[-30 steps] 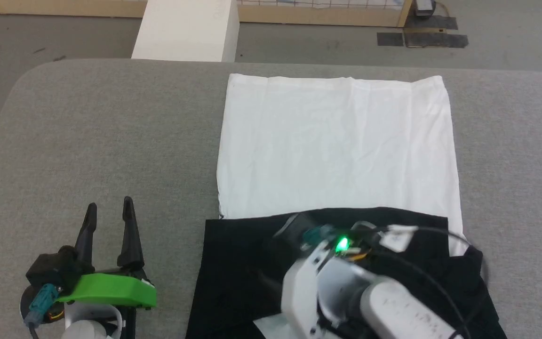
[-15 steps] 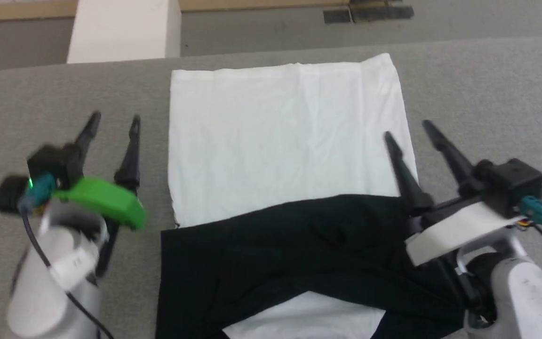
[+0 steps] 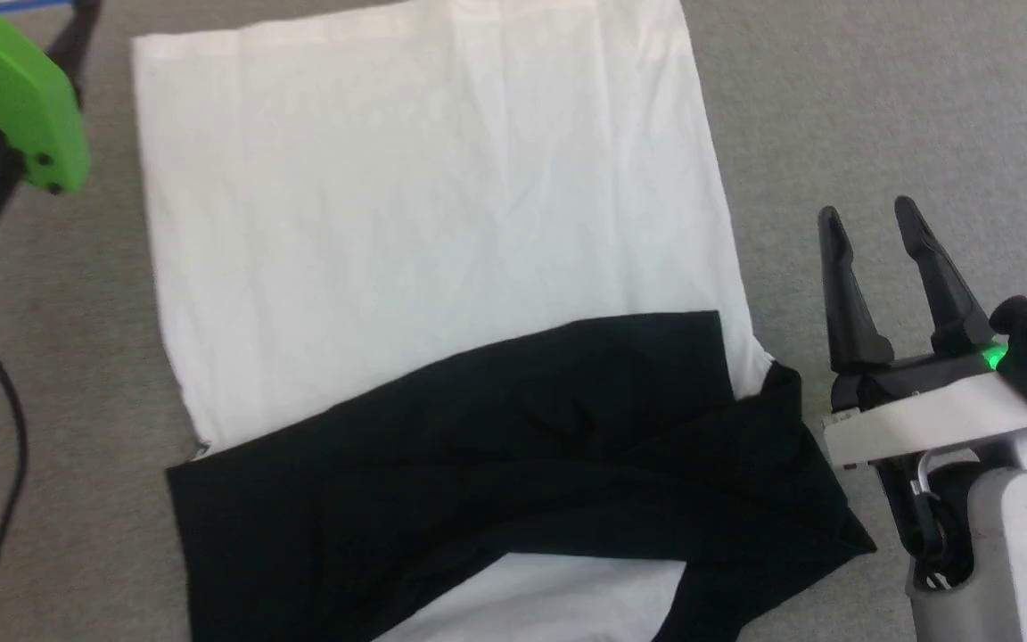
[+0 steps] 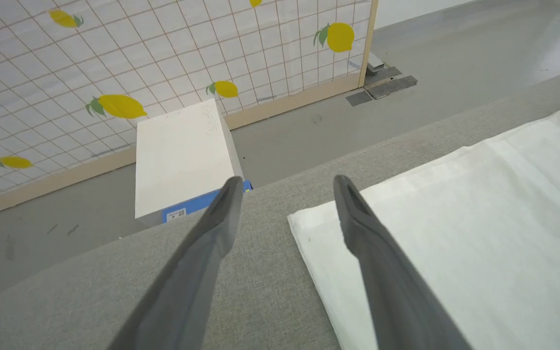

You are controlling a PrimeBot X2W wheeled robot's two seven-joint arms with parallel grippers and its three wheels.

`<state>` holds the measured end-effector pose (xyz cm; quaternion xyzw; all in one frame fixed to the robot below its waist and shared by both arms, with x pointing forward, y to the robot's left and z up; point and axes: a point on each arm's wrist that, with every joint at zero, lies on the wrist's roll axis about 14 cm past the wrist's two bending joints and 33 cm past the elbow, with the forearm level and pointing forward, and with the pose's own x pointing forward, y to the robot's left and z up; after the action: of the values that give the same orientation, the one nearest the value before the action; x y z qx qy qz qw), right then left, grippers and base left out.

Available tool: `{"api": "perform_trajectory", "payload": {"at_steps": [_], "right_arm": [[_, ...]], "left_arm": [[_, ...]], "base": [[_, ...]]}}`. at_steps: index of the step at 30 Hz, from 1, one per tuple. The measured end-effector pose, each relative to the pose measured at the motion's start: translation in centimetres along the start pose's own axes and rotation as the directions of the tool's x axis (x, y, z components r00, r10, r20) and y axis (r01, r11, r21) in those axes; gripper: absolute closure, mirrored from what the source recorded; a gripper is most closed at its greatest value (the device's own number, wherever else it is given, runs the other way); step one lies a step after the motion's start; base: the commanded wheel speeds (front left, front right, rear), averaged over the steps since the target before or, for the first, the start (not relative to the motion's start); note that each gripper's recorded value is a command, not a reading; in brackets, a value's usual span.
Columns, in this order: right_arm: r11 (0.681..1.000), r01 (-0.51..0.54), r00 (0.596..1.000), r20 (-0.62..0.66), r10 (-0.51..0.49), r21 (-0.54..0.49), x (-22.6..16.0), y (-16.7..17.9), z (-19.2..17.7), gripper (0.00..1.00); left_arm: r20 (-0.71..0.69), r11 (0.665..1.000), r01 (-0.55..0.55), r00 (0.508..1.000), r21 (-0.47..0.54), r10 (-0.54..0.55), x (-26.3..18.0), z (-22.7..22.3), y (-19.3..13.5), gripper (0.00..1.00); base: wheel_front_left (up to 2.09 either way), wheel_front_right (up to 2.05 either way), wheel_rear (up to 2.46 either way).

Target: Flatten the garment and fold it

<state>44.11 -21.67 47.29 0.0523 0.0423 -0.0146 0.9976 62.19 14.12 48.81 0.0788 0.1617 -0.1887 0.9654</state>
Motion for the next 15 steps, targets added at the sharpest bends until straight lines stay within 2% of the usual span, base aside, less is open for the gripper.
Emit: {"api": "perform_trajectory", "payload": {"at_steps": [6,15], "right_arm": [[0.999,0.052,0.998,-0.037,-0.052,0.012,-0.2,-1.8,-2.1,0.0],[0.993,0.117,0.988,-0.105,-0.117,-0.013,-1.2,-4.0,-4.5,0.0]], "left_arm": [[-0.234,0.998,0.015,0.972,-0.055,-0.028,4.1,-4.5,0.1,0.0],[-0.507,0.99,-0.058,0.862,-0.126,-0.014,6.6,-10.8,-0.7,0.0]], "base": [[0.0,0.0,0.0],[0.0,0.0,0.0]]}}
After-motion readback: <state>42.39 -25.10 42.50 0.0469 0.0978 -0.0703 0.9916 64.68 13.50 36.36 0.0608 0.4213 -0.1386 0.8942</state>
